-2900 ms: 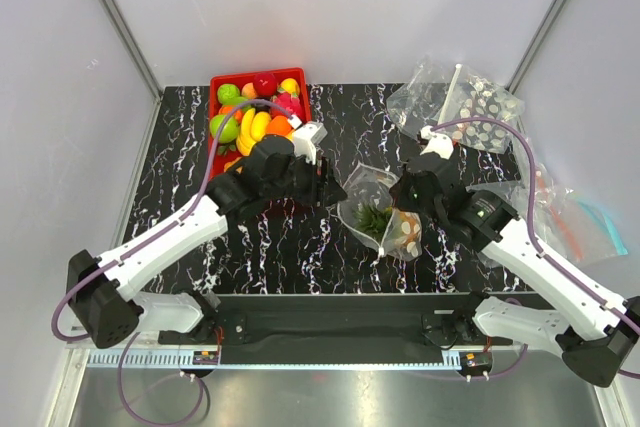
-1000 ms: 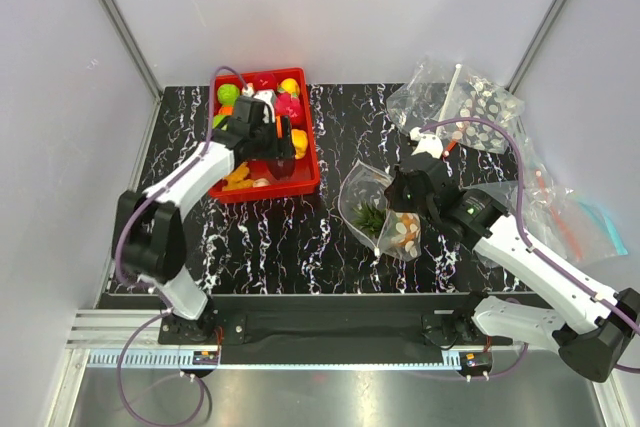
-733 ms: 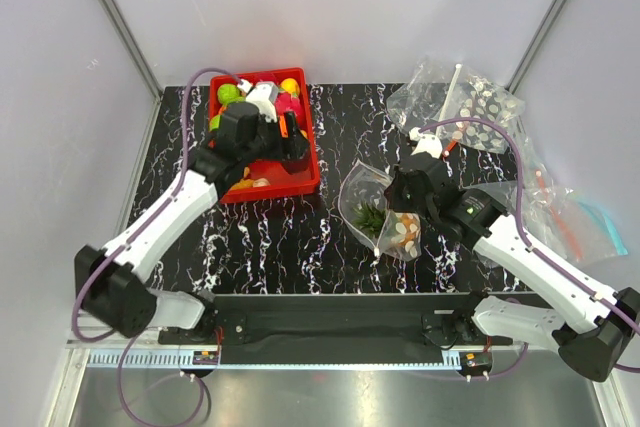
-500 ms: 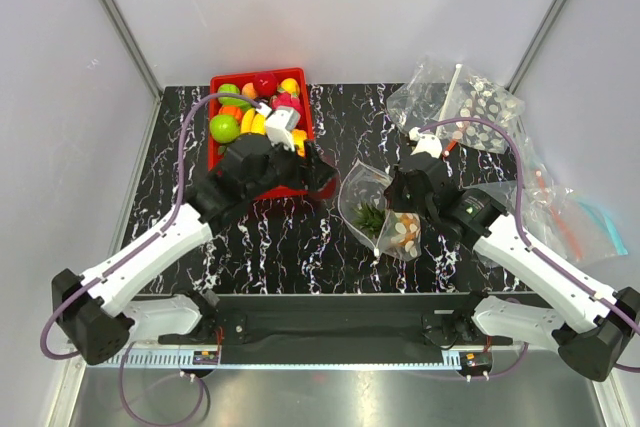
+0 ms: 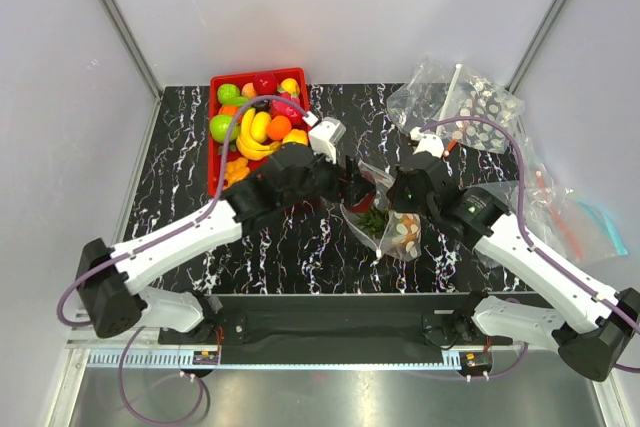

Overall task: Place the food in the zip-top bag and seal the zipper
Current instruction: Place the fake fruit in the zipper food storage bag.

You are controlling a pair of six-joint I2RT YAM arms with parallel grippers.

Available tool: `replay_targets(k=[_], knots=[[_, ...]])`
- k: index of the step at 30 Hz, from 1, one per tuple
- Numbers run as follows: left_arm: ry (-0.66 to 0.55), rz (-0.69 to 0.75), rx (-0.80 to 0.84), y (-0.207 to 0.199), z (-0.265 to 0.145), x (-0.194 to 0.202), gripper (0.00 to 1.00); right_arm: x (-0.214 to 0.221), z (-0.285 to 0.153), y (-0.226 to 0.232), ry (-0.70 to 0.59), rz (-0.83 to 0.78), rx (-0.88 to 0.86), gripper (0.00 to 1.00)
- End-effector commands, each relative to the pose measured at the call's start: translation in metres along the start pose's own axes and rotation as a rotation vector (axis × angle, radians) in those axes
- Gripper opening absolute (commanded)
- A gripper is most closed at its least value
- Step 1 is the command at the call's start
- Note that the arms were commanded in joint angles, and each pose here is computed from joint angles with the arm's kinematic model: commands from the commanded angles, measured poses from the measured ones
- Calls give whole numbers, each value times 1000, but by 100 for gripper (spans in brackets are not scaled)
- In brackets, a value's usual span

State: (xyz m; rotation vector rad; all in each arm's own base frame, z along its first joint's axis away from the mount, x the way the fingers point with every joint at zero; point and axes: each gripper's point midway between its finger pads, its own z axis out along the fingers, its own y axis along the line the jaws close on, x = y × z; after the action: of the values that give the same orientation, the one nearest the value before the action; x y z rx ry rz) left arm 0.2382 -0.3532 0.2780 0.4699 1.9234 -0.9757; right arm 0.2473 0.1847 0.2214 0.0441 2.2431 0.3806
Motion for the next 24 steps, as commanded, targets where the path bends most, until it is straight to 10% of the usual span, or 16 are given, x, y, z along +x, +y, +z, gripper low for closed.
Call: replay_targets(k=[1, 12, 18, 24], knots=[[-127, 41, -12, -6, 14, -42, 63, -22, -12, 0, -53, 3, 7, 0], [-136, 124, -71, 12, 71, -39, 63, -31, -23, -6, -109, 35, 18, 0], [-70, 117, -95, 27, 88, -7, 97, -31, -23, -10, -121, 41, 29, 0], [-95, 137, -20, 7, 66, -23, 99, -30, -21, -11, -122, 42, 36, 0]])
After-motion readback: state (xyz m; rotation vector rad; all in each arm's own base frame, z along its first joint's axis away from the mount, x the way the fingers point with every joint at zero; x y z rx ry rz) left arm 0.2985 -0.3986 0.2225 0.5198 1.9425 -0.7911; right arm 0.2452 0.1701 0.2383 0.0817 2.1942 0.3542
